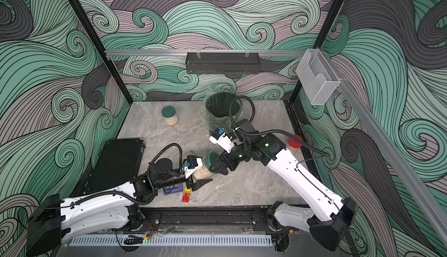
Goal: Empty expired oatmeal from jars
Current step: Unscrew the lid from the jar.
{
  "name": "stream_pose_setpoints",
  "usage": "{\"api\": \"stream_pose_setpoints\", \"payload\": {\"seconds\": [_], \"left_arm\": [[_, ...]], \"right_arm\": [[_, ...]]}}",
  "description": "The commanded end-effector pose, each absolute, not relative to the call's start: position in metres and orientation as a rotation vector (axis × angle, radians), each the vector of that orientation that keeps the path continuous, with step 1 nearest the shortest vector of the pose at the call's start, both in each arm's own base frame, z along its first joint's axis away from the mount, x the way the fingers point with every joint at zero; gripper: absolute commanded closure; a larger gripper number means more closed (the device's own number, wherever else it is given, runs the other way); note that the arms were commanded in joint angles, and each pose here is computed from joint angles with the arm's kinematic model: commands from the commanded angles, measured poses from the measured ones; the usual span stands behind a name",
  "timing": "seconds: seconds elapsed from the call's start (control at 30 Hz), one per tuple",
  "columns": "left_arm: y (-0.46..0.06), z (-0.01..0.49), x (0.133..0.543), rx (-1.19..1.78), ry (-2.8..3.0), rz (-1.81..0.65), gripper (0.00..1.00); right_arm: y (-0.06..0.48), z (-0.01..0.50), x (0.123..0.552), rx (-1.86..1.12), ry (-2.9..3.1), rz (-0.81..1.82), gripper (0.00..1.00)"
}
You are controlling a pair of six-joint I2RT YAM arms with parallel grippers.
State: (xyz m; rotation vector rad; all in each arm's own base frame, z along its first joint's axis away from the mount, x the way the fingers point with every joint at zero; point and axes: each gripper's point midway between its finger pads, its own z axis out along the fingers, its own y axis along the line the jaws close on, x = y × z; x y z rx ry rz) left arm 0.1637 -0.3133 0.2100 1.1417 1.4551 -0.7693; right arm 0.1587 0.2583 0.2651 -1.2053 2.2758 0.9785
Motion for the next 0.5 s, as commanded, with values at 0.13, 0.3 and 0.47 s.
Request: {"api": "stream_pose_setpoints", "payload": {"seconds": [0.13,0.3,0.47], "left_arm": [[-0.320,0.251,0.160,1.092,1.325,-0.822,0.44],[-0.319,0.254,0.164,1.074,1.322,-0.804,0.44],[-0.319,0.260,0.166,1.057,1.306,-0.800,0.43]], "right_arm": [[0.264,0.305,0.154,-1.144,2.183,1.057,0.01],[0.249,0.324,0.153,-0.771,2.359,1.122,0.01],[0.233,0.299,0.151,-0.491,2.541,1.098,0.01]]}}
